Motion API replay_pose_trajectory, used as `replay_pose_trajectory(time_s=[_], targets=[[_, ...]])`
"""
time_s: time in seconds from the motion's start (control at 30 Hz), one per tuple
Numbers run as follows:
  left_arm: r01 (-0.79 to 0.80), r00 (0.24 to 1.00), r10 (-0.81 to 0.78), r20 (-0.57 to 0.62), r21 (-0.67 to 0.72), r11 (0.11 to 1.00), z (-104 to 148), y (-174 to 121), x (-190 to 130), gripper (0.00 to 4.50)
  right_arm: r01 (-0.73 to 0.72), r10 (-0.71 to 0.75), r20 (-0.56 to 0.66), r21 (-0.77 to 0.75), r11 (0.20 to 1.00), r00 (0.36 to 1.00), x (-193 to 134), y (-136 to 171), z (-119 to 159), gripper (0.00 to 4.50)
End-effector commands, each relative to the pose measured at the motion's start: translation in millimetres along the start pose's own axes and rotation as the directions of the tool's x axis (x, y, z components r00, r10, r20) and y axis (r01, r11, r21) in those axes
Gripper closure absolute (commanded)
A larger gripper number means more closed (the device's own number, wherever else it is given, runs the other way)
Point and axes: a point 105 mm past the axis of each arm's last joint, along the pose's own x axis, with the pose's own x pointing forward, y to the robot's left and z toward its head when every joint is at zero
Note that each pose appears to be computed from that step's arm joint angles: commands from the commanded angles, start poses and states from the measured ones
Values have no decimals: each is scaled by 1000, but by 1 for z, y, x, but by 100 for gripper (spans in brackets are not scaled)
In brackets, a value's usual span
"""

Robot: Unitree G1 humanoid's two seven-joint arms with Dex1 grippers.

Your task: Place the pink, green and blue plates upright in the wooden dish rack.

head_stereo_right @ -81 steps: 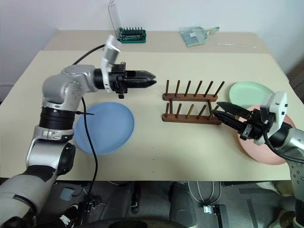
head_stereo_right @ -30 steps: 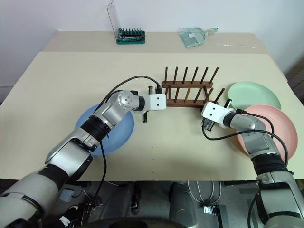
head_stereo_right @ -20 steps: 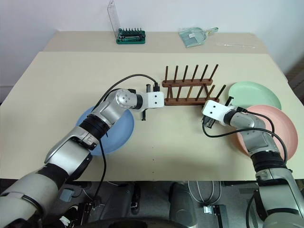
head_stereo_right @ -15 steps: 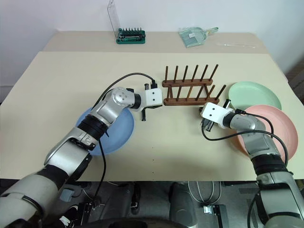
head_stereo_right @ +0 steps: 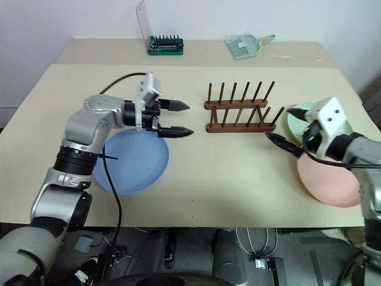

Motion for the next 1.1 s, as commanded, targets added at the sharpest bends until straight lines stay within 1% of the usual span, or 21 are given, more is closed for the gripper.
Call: replay_pose_trajectory(time_s=[0.03,0.13,0.2,0.27,0.3,0.4,0.47,0.53,0.73,0.83,0.87,1.0,1.07,1.1], targets=[[49,993,-52,109,23,999,23,-9,-9,0,46,-53,-82,-77,996,995,-34,0,-6,6],[71,985,-84,154,88,994,29,-14,-9,0,104,-113,-163,-64,993,980,-53,1,-19,6],[100,981,-115,156,103,990,28,-19,-7,0,109,-117,-258,-46,993,959,-62,7,-37,6],[103,980,-121,156,118,988,25,-19,-4,0,126,-130,-305,-33,991,943,-67,12,-49,6],[97,980,-118,159,133,986,25,-19,-3,0,137,-139,-315,-28,990,939,-68,13,-52,6],[144,978,-162,134,138,980,20,-25,0,0,162,-135,-334,54,985,933,-62,23,-63,6],[161,979,-176,103,141,977,14,-27,1,0,170,-135,-374,62,984,918,-55,31,-79,6],[170,980,-183,84,143,975,10,-29,0,0,199,-157,-396,67,978,905,-51,32,-89,6],[144,985,-159,69,188,972,4,-29,-1,0,225,-166,-392,109,968,905,-42,33,-94,6],[144,985,-159,64,192,971,2,-30,-1,0,230,-170,-442,85,969,881,-42,32,-107,90],[141,986,-155,62,196,971,2,-30,-1,0,234,-178,-448,74,969,876,-42,30,-108,133],[119,990,-133,55,205,971,0,-28,-1,0,239,-183,-480,57,969,858,-44,28,-116,339],[99,992,-113,54,206,974,-1,-24,0,0,240,-184,-478,59,969,859,-44,29,-116,445],[101,992,-113,51,202,974,-2,-24,1,0,242,-184,-470,66,968,863,-44,29,-114,445]])
